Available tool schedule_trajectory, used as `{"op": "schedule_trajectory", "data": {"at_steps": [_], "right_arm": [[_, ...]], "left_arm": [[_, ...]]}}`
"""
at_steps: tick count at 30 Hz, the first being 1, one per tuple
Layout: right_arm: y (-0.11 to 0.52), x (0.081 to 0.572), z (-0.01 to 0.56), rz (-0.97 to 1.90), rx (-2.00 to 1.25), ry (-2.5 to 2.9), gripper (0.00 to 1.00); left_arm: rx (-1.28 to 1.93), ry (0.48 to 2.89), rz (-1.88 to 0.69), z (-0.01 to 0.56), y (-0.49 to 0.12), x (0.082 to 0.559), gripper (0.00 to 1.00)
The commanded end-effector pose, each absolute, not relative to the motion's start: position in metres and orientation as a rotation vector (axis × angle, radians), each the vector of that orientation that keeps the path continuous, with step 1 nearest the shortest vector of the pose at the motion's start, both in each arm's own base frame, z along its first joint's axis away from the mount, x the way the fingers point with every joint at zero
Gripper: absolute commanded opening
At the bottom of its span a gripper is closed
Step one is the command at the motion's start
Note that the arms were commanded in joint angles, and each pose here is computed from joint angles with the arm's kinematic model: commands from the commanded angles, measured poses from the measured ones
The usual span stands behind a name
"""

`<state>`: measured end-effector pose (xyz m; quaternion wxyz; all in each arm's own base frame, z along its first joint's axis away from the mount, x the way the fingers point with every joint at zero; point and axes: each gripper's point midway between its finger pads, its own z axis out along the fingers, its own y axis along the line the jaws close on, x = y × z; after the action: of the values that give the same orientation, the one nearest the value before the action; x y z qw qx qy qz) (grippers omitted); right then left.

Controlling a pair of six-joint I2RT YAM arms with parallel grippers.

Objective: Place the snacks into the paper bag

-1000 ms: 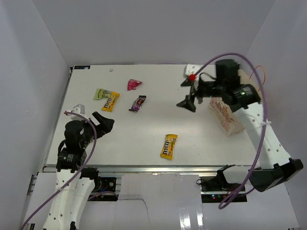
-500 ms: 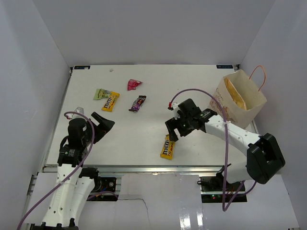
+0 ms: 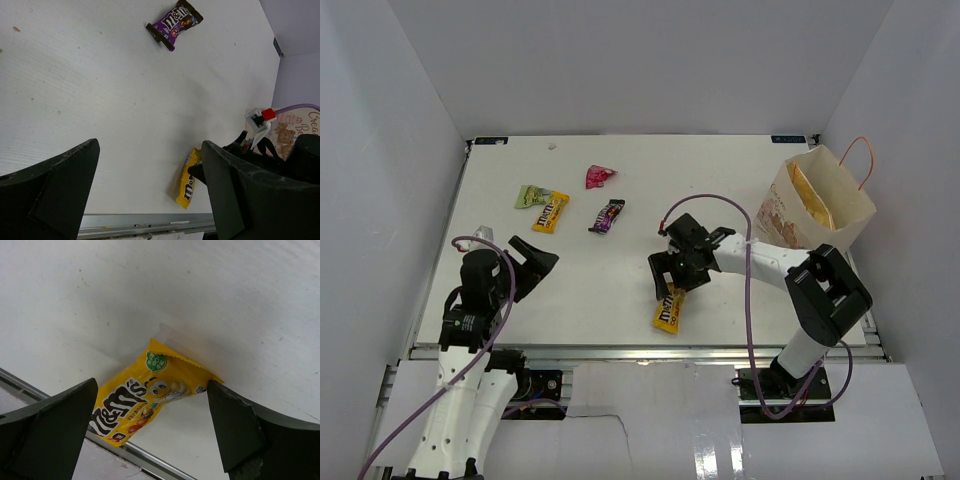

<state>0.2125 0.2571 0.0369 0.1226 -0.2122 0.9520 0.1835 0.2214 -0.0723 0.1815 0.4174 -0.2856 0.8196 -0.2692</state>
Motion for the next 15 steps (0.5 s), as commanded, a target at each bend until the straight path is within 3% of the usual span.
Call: {"op": "schedule_trajectory", "data": {"at_steps": [1, 4, 9, 15], "right_arm": [[0.267, 0.214, 0.045, 0.498, -0.633, 2.719, 0.96], [0.268, 0.213, 0.040, 0.468, -0.661, 2.738, 0.98], [0.262, 0.215, 0.021, 0.374, -0.697, 2.777, 0.84], [0.251, 0.232, 0.014, 0.227, -0.724, 2.734, 0.58]], "left_arm": [[-0.744, 2.052, -0.679, 0.178, -0.071, 0.218, 0.92], [-0.748, 2.054, -0.679, 0.177, -0.071, 0.219, 0.92], [-0.741, 2.060, -0.669, 0.178, -0.071, 0.220, 0.92], [-0.738, 2.064, -0.667, 0.177, -0.071, 0.221, 0.93]]}}
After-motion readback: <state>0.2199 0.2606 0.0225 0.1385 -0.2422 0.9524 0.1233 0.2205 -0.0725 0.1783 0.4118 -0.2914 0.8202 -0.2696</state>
